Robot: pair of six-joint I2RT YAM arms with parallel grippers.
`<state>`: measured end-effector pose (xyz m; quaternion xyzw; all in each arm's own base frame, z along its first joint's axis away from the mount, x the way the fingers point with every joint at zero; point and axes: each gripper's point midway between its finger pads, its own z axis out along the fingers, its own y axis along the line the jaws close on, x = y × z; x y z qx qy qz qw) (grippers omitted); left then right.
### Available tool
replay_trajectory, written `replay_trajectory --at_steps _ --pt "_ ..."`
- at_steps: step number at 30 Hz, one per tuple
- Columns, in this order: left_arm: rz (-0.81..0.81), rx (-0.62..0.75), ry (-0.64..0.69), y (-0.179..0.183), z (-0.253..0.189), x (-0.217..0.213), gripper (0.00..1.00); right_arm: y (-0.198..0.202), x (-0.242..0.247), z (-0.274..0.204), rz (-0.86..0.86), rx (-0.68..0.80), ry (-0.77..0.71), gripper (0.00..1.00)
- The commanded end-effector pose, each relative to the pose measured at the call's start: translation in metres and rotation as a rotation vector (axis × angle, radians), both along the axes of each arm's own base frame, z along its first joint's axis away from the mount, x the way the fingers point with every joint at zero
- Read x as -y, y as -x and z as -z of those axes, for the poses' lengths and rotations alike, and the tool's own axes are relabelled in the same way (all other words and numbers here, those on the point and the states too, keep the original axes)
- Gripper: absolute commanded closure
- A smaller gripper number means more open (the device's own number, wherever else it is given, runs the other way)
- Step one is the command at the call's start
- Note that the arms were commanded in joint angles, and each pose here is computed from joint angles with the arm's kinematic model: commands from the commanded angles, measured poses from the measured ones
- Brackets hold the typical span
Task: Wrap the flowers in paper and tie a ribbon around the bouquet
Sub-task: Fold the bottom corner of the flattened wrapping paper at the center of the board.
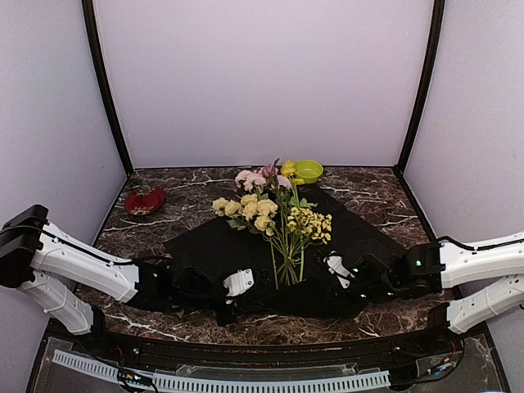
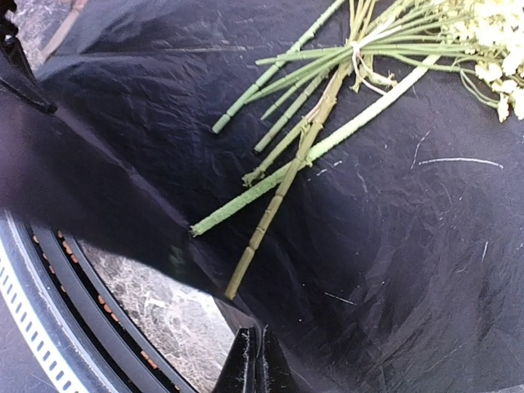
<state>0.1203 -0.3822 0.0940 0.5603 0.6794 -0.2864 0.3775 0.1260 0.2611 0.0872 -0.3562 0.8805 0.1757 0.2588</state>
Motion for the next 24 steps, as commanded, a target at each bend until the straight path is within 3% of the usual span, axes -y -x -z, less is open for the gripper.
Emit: replay_trajectory --at_steps 1,5,14,18,24 --pt "-0.060 -0.034 0.019 -0.012 -0.005 0.005 0.92 -0.010 -0.012 -0.011 -0.008 0.001 -0.036 1.00" --pt "-0.154 -0.060 -0.019 -0.028 0.010 -0.005 1.00 -0.018 -0.009 -0.004 0.018 -0.009 -0.021 1.00" --pt "-0.274 -0.170 -0.124 -0.036 0.052 -0.014 1.00 -0.035 -0.009 -0.003 0.055 -0.005 -0.005 1.00" --pt "-0.310 -0.186 -0.157 -0.039 0.064 -0.018 1.00 -0.040 -0.006 -0.007 0.096 -0.004 0.010 0.86" --pt "-0.304 -0.198 -0.173 -0.039 0.071 -0.015 1.00 -0.044 -0.006 -0.027 0.144 -0.021 0.001 0.76"
